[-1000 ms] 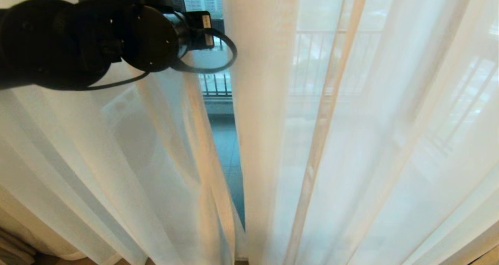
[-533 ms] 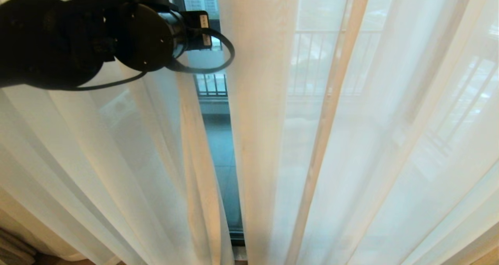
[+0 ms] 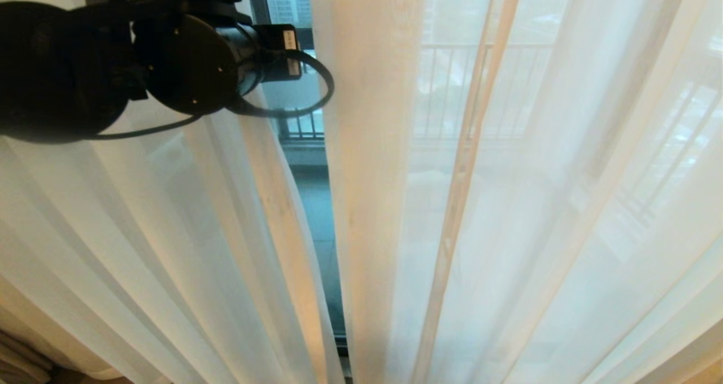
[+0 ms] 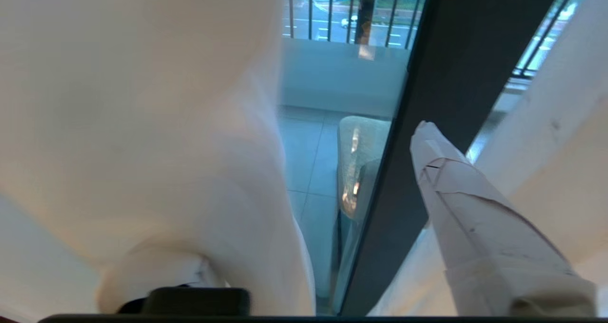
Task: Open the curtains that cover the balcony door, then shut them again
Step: Pull the outer curtains open on both sides
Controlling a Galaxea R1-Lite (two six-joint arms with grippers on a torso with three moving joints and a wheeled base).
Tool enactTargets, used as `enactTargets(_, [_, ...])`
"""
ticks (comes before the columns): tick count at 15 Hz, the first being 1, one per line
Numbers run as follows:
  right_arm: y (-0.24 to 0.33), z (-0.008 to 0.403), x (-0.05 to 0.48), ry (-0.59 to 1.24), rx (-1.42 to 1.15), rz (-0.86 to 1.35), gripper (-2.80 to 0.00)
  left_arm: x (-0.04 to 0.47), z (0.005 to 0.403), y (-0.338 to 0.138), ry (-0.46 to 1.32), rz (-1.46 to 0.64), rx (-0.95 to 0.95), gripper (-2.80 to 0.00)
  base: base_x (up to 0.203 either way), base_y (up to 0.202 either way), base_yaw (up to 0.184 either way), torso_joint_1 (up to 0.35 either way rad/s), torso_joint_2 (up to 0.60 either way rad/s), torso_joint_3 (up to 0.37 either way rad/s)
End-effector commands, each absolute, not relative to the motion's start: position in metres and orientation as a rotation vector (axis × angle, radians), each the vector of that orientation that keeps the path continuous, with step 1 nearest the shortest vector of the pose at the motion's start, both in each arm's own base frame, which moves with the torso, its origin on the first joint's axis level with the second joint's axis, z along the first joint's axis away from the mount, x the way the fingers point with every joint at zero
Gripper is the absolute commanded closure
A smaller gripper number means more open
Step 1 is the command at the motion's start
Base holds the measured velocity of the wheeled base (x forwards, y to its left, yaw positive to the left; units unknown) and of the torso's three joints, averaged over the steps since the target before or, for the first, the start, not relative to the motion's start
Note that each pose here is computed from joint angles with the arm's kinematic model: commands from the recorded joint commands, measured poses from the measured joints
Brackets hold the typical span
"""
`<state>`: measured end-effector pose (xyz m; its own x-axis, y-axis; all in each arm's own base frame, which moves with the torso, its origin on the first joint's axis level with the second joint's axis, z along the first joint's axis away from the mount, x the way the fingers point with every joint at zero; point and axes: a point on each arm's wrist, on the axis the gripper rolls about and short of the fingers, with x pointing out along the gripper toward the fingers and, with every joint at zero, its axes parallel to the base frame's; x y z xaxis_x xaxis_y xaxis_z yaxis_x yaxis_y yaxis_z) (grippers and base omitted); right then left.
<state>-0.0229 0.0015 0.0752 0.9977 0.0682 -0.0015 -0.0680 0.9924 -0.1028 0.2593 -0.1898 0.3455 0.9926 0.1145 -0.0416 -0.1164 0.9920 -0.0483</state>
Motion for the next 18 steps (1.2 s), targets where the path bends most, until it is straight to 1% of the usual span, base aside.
enactTargets(1, [0.002, 0.075, -0.023, -0.001, -0.104, 0.069, 0.00, 0.244, 0.351, -0.186, 0.028, 0.099, -0.062, -2.80, 0.000, 0.000, 0.000, 0.000, 0.00, 0.000])
enactTargets(5, [0.002, 0.075, -0.023, -0.001, -0.104, 0.069, 0.00, 0.201, 0.358, -0.187, 0.019, -0.001, -0.072, -2.80, 0.000, 0.000, 0.000, 0.000, 0.00, 0.000])
enactTargets(8, [0.002, 0.075, -0.023, -0.001, -0.104, 0.069, 0.00, 0.162, 0.356, -0.177, 0.023, -0.087, -0.069, -2.80, 0.000, 0.000, 0.000, 0.000, 0.00, 0.000])
enactTargets(12, [0.002, 0.075, -0.023, -0.001, -0.104, 0.069, 0.00, 0.124, 0.348, -0.139, 0.043, -0.122, -0.050, -2.80, 0.000, 0.000, 0.000, 0.000, 0.00, 0.000])
enactTargets(17, [0.002, 0.075, -0.023, -0.001, -0.104, 0.069, 0.00, 0.098, 0.331, -0.084, 0.028, -0.088, -0.068, -2.80, 0.000, 0.000, 0.000, 0.000, 0.00, 0.000])
enactTargets(18, [0.002, 0.075, -0.023, -0.001, -0.104, 0.069, 0.00, 0.093, 0.328, -0.071, 0.017, -0.108, -0.078, -2.80, 0.000, 0.000, 0.000, 0.000, 0.00, 0.000])
